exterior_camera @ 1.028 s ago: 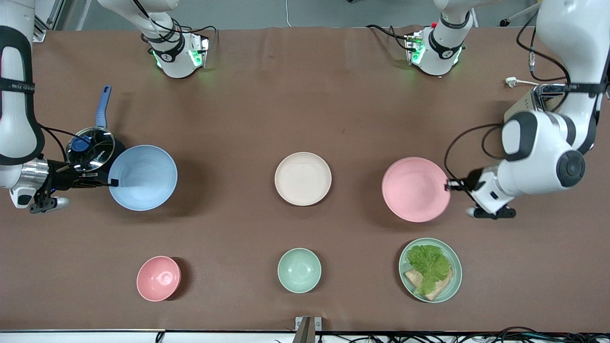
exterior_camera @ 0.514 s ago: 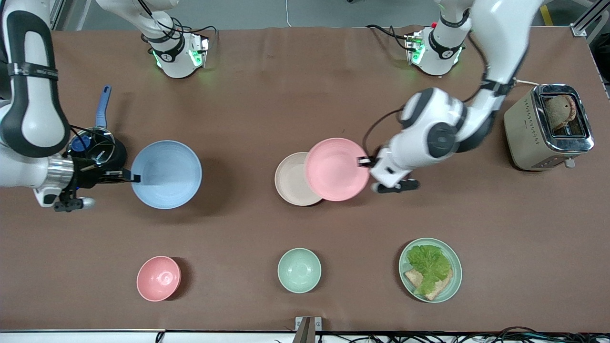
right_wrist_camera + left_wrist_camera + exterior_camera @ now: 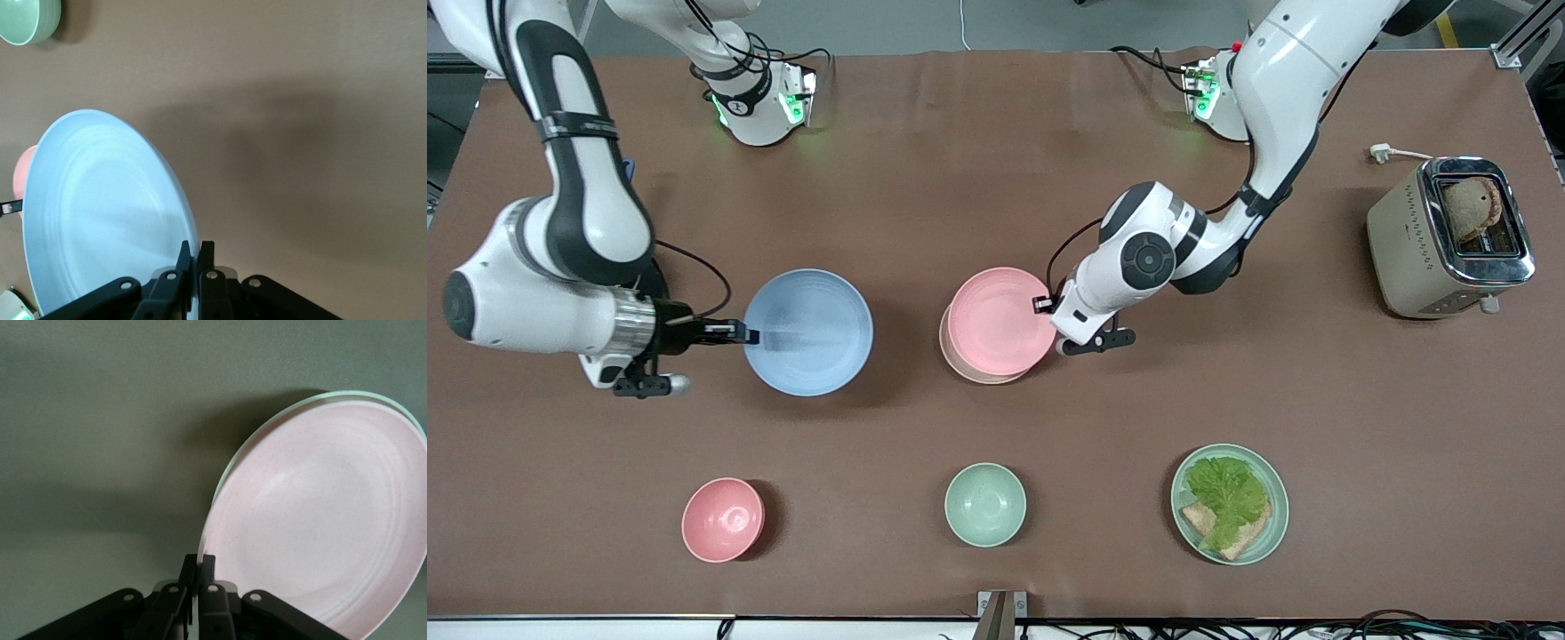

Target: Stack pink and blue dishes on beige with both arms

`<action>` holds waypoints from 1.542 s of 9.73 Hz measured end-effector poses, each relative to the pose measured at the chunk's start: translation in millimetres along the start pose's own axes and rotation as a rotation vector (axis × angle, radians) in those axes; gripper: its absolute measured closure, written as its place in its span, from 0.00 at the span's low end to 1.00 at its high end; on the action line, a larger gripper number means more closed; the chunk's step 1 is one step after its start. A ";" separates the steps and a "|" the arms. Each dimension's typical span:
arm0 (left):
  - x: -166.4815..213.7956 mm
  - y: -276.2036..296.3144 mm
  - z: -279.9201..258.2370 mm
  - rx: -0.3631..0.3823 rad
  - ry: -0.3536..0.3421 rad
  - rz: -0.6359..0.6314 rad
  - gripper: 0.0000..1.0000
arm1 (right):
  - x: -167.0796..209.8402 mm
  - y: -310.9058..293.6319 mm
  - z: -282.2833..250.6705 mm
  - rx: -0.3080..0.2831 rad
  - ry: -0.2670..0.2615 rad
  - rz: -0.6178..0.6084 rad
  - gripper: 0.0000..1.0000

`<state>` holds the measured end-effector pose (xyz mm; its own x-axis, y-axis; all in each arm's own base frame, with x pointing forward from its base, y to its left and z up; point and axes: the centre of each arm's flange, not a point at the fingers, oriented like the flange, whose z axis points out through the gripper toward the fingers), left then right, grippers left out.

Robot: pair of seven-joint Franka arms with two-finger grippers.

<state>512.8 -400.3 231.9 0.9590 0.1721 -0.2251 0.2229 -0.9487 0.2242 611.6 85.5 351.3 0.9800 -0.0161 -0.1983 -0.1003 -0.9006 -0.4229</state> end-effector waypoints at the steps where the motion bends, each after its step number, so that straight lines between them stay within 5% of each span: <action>1: 1.2 1.3 6.1 -0.014 0.010 -0.001 0.96 | -2.3 -16.3 13.3 -0.006 0.010 0.016 0.94; 4: 3.0 3.2 11.0 -0.030 0.021 0.000 0.86 | -14.6 -63.1 52.7 -0.032 0.031 0.019 0.94; 7: 18.5 7.3 -26.9 -0.029 0.064 0.010 0.43 | -33.6 -99.4 93.5 -0.058 0.047 0.006 0.94; 10: 45.0 -13.3 -185.0 0.033 0.175 -0.019 0.01 | -58.6 -148.0 128.8 -0.051 0.065 0.001 0.94; 15: 76.5 -98.9 -382.5 0.182 0.369 -0.017 0.00 | -71.0 -179.4 203.3 -0.046 0.153 -0.006 0.94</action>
<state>631.1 -192.0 555.1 0.9613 0.2404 0.1348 0.2365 -0.9706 0.0445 525.1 336.6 261.5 0.9956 -0.0737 -0.0571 -0.0900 -0.9196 -0.3824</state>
